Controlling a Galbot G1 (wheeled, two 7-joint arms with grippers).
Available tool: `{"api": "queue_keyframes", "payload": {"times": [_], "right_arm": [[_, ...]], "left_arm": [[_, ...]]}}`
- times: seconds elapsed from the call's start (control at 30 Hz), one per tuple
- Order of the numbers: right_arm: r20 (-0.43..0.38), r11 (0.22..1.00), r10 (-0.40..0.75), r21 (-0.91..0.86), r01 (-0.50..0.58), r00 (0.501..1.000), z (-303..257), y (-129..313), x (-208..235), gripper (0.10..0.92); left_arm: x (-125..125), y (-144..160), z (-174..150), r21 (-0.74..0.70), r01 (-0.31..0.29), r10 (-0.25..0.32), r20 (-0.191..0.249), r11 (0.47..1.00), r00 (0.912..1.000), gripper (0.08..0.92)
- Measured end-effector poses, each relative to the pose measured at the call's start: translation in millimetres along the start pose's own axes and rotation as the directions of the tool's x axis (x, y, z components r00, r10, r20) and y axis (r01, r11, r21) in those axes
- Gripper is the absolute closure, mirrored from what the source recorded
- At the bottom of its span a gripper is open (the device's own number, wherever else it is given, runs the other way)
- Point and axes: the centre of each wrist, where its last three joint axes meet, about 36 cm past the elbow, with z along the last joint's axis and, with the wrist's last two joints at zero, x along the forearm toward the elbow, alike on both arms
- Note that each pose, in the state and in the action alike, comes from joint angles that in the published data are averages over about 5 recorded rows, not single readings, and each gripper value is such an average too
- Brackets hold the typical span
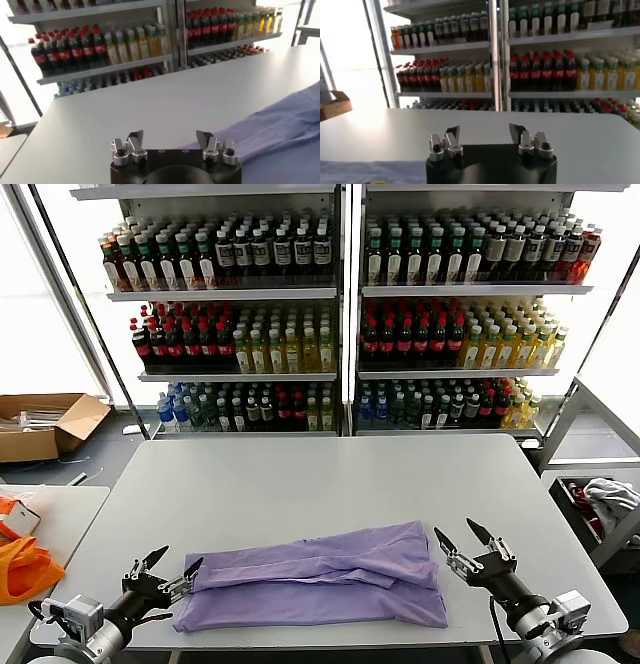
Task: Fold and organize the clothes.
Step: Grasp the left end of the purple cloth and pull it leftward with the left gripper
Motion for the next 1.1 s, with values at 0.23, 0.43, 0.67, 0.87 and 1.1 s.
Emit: {"api": "queue_keyframes", "payload": {"times": [0.23,0.43,0.67,0.87,1.1], "right_arm": [[0.056,0.999,0.022,0.021,-0.024,0.998,9,2,6,0.200],[0.082,0.999,0.025,0.031,-0.028,0.996,13,3,9,0.199],[0.098,0.999,0.026,0.038,-0.029,0.995,14,4,12,0.200],[0.109,0.999,0.025,0.038,-0.029,0.994,15,4,12,0.200],[0.115,0.999,0.016,0.035,-0.020,0.993,16,7,11,0.200]], "left_arm": [[-6,-36,18,0.073,0.107,-0.108,0.006,0.992,0.9941,0.179],[-13,-65,34,0.127,0.190,-0.187,-0.038,0.974,0.9817,0.177],[-20,-92,49,0.169,0.240,-0.226,-0.100,0.956,0.9690,0.301],[-25,-106,54,0.196,0.253,-0.231,-0.127,0.947,0.9647,0.474],[-26,-112,56,0.223,0.259,-0.234,-0.133,0.940,0.9631,0.674]]}}
